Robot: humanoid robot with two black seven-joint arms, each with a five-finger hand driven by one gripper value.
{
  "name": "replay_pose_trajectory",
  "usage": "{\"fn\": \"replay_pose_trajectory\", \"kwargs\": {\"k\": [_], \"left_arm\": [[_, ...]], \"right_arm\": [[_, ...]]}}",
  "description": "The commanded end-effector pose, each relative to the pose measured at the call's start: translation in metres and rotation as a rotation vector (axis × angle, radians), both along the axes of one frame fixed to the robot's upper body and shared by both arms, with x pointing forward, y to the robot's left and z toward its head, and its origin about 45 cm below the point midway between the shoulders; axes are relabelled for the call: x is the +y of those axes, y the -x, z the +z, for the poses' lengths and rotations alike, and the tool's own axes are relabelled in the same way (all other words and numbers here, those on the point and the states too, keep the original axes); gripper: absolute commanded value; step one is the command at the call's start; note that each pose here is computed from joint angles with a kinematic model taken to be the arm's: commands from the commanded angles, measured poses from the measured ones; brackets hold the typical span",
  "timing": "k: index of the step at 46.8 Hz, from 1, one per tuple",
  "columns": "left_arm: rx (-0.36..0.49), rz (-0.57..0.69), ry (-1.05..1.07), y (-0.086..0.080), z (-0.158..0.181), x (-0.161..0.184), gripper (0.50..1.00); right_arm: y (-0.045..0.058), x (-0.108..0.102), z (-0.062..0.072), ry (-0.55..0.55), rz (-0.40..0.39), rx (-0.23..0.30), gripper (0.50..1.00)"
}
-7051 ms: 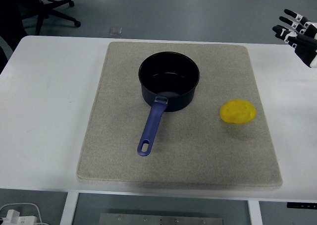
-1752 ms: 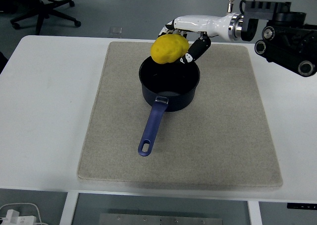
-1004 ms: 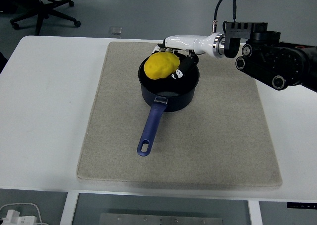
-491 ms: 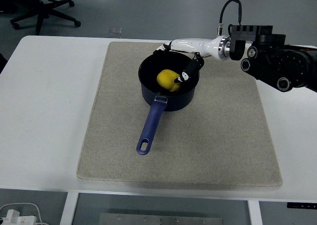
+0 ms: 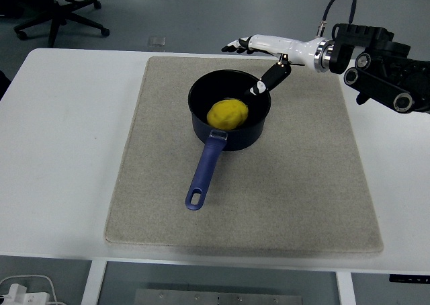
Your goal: Put the potato in the blue pot
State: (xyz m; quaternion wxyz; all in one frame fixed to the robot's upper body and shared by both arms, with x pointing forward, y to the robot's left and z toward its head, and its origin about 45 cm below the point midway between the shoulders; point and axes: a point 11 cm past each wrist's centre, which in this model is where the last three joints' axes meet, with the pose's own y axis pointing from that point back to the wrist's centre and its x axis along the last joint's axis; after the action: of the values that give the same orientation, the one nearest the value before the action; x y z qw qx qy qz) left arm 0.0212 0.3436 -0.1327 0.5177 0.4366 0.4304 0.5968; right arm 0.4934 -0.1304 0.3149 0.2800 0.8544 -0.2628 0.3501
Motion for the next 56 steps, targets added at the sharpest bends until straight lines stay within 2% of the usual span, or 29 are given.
{"fn": "replay_pose_trajectory", "kwargs": {"k": [1,5,7,11,19,23,27,33,40,48,56], "left_arm": [[0.000,0.000,0.001,0.000,0.000,0.000,0.994],[0.000,0.000,0.001,0.000,0.000,0.000,0.994],[0.000,0.000,-0.001,0.000,0.000,0.000,0.994],[0.001,0.000,0.001,0.001,0.000,0.000,0.994],[0.000,0.000,-0.001,0.000,0.000,0.000,0.994],[0.000,0.000,-0.001,0.000,0.000,0.000,0.994],[0.000,0.000,0.001,0.000,0.000,0.000,0.994],[0.000,0.000,0.001,0.000,0.000,0.000,0.996],[0.000,0.000,0.001,0.000,0.000,0.000,0.994],[0.000,0.000,-0.001,0.000,0.000,0.000,0.994],[-0.001,0.000,-0.001,0.000,0.000,0.000,0.994]], "right_arm": [[-0.006,-0.008,0.006,-0.090,-0.060,0.034,0.930],[-0.014,-0.022,0.011,-0.167,-0.129,0.054,0.930],[-0.017,-0.029,0.010,-0.209,-0.165,0.072,0.930],[-0.021,-0.043,0.004,-0.296,-0.237,0.116,0.930],[-0.023,-0.056,-0.008,-0.436,-0.331,0.185,0.930],[-0.027,-0.068,-0.005,-0.590,-0.417,0.208,0.930],[-0.028,-0.078,-0.010,-0.745,-0.488,0.256,0.930],[-0.027,-0.085,-0.016,-0.876,-0.540,0.296,0.930],[-0.020,-0.097,-0.044,-0.966,-0.624,0.337,0.930],[-0.012,-0.111,-0.069,-1.062,-0.724,0.366,0.930],[-0.006,-0.117,-0.085,-1.143,-0.777,0.395,0.930]]}}
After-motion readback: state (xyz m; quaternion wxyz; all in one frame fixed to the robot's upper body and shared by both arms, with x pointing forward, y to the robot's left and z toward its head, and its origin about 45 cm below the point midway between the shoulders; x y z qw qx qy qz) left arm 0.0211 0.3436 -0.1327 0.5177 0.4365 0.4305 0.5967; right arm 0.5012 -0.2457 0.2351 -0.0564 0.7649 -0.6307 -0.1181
